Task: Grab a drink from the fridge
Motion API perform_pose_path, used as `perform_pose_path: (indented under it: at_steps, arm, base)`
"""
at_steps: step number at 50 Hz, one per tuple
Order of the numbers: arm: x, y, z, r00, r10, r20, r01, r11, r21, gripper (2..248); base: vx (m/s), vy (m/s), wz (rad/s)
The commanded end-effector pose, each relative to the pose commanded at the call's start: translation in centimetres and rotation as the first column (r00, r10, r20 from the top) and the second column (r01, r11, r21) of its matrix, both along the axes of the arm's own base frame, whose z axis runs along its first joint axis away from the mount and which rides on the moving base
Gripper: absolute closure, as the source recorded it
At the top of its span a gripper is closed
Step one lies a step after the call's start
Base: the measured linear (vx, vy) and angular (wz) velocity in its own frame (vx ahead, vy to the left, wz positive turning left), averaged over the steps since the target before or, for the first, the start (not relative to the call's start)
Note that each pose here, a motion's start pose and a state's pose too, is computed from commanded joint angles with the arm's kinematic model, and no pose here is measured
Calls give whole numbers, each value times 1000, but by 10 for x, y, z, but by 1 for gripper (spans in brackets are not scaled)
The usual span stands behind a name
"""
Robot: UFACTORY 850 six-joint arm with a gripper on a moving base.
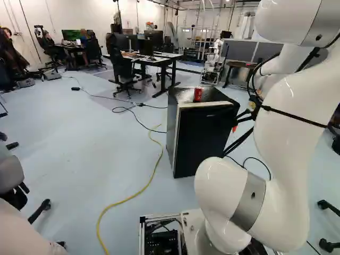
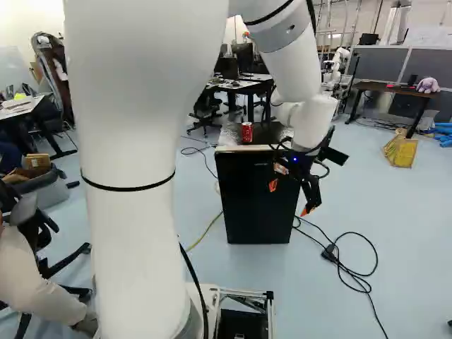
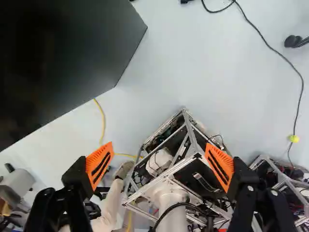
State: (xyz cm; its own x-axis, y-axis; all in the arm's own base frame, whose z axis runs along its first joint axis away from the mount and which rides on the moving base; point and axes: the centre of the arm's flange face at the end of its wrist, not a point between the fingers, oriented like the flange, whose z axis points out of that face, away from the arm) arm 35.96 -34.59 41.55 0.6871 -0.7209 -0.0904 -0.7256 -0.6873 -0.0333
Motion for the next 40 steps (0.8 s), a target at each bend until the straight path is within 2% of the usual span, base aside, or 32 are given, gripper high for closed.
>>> perform_pose_path:
  at_steps: [12, 25, 40]
  arm:
    - [2, 17, -1, 994, 109, -12, -109, 992, -70, 3]
    - [9, 37, -2, 975, 220, -15, -220, 966, -139, 3]
    - [17, 67, -2, 955, 296, -17, -296, 943, -153, 3]
  base:
    - [0, 0, 0]
    - [0, 0, 0]
    - [0, 0, 0]
